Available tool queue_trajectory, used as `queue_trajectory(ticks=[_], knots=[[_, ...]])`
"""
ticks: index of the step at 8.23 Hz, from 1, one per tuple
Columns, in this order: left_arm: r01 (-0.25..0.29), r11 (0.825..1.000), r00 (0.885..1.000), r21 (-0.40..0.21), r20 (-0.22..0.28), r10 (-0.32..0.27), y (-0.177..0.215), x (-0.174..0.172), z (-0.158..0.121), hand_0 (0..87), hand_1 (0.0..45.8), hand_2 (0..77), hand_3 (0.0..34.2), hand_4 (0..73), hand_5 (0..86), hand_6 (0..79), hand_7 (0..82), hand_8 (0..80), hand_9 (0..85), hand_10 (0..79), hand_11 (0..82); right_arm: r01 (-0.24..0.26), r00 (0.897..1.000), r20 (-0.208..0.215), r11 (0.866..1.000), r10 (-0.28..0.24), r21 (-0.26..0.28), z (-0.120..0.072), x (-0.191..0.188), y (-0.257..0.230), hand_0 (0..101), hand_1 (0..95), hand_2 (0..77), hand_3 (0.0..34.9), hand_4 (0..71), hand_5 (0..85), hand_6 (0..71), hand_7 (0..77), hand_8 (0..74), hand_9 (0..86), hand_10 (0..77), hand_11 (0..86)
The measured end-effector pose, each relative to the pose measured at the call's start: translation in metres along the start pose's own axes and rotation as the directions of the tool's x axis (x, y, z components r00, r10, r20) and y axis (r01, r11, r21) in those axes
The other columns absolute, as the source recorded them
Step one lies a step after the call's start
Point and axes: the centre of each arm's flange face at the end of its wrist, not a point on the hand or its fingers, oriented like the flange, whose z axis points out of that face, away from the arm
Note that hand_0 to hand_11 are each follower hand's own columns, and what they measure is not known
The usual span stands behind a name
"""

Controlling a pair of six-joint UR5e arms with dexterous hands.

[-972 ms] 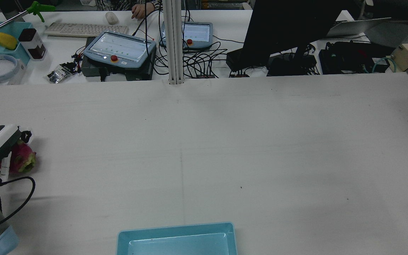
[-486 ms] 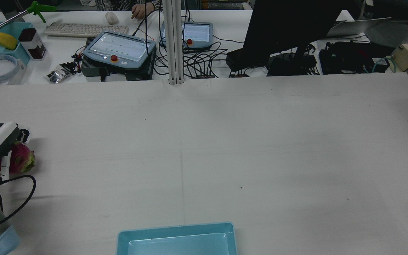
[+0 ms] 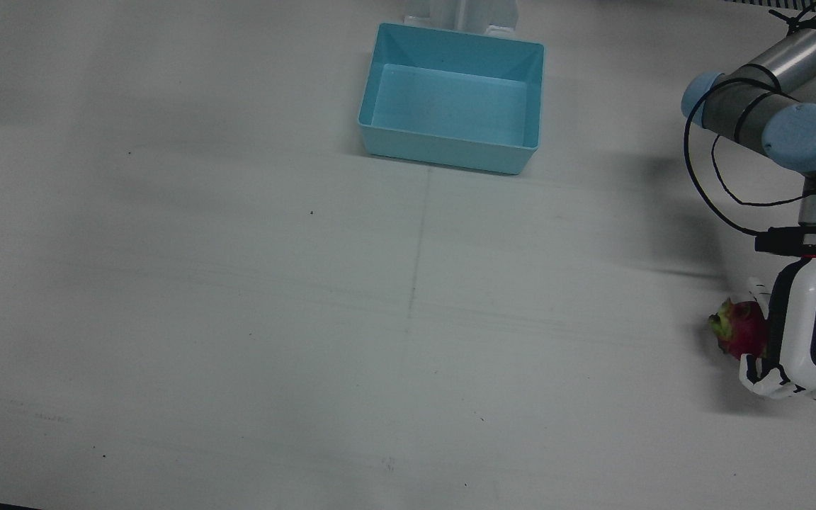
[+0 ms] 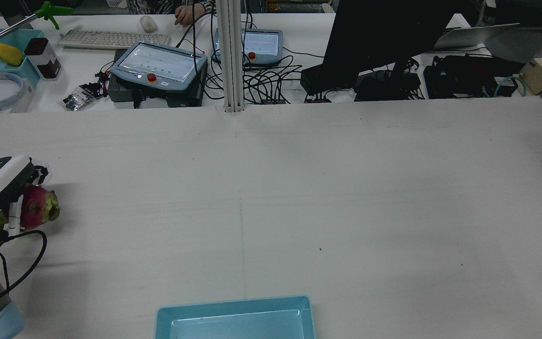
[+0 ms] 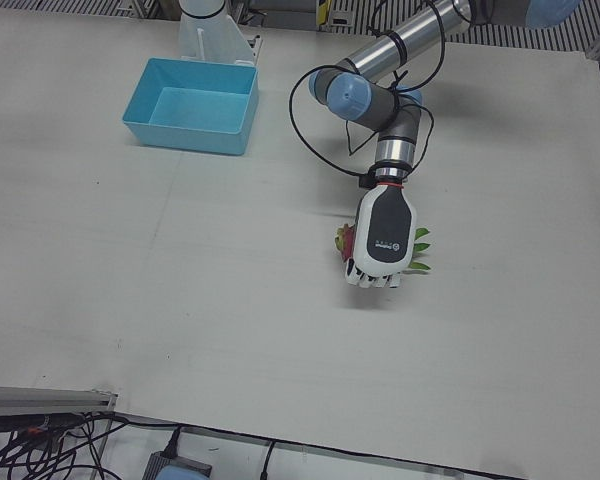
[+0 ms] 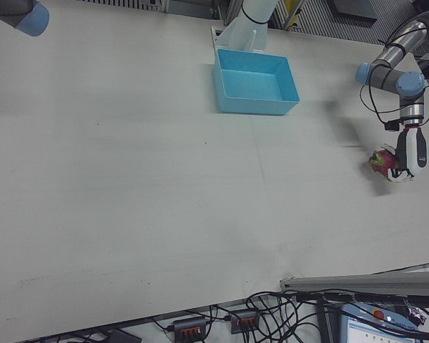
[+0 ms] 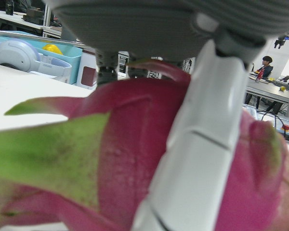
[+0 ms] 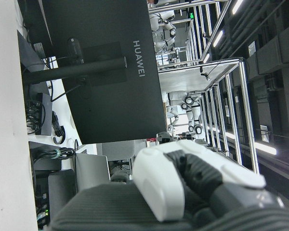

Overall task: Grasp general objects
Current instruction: 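Close the left hand's fingers around the dragon fruit, then lift the dragon fruit and carry it toward the blue tray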

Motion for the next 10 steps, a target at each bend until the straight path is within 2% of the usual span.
queue_trajectory(ticks=[1, 3, 5, 6, 8, 9, 10], knots=[[0.016, 0.999, 1.0, -0.033, -0.017, -0.016, 0.006, 0.017, -0.007, 80.5, 0.0, 5.5, 6.3, 37.6, 70.4, 63.8, 69.8, 57.3, 47.5, 30.5, 74.2, 0.0, 1.0, -0.001, 1.0, 0.0, 0.0, 0.0, 0.0, 0.0, 0, 94.9, 77.4, 0.0, 0.0, 0.0, 0.0, 0.0, 0.0, 0.5, 0.0, 0.5], [0.04, 0.993, 0.998, -0.108, -0.041, -0.044, 0.026, 0.057, -0.014, 80.4, 0.0, 5.5, 6.3, 45.8, 69.8, 68.7, 69.8, 58.9, 47.5, 35.5, 70.9, 0.0, 1.0, -0.001, 1.0, 0.0, 0.0, 0.0, 0.0, 0.0, 0, 94.9, 77.4, 0.0, 0.0, 0.0, 0.0, 0.0, 0.0, 1.1, 0.0, 0.5], [0.058, 0.978, 0.996, -0.203, -0.058, -0.071, 0.052, 0.099, -0.013, 80.7, 0.0, 4.9, 5.8, 54.0, 69.8, 77.4, 74.7, 59.5, 46.9, 35.5, 69.8, 0.0, 1.0, -0.001, 1.0, 0.0, 0.0, 0.0, 0.0, 0.0, 0, 94.9, 77.4, 0.0, 0.0, 0.5, 0.0, 0.0, 0.0, 0.5, 0.0, 0.5], [0.063, 0.968, 0.995, -0.242, -0.065, -0.081, 0.064, 0.12, -0.014, 80.7, 0.0, 4.9, 5.6, 54.0, 69.8, 77.4, 74.2, 59.5, 46.9, 35.5, 69.3, 0.0, 1.0, -0.001, 1.0, 0.0, 0.0, 0.0, 0.0, 0.0, 0, 94.9, 77.4, 0.0, 0.0, 0.5, 0.0, 0.0, 0.0, 0.5, 0.0, 0.5], [0.071, 0.937, 0.992, -0.343, -0.075, -0.102, 0.092, 0.163, -0.016, 80.5, 0.0, 4.9, 5.4, 55.1, 69.8, 75.8, 74.2, 59.5, 46.9, 35.5, 69.3, 0.0, 1.0, -0.001, 1.0, 0.0, 0.0, 0.0, 0.0, 0.0, 0, 94.9, 77.4, 0.0, 0.0, 0.0, 0.0, 0.0, 0.0, 0.5, 0.0, 0.5], [0.07, 0.912, 0.991, -0.404, -0.079, -0.111, 0.108, 0.188, -0.018, 80.8, 0.0, 4.9, 5.2, 55.6, 70.4, 73.1, 74.7, 59.5, 46.9, 35.5, 69.3, 0.0, 1.0, -0.002, 1.0, 0.0, 0.0, 0.0, 0.0, 0.0, 0, 94.9, 77.4, 0.0, 0.0, 0.0, 0.0, 0.0, 0.0, 0.5, 0.0, 0.5], [0.066, 0.884, 0.99, -0.463, -0.081, -0.117, 0.124, 0.214, -0.023, 81.9, 0.0, 2.2, 5.2, 59.5, 73.1, 70.4, 74.7, 59.5, 46.9, 35.5, 68.7, 0.0, 1.0, -0.002, 1.0, 0.0, 0.0, 0.0, 0.0, 0.0, 0, 94.9, 77.4, 0.0, 0.0, 0.0, 0.0, 0.0, 0.0, 0.5, 0.0, 0.5]])
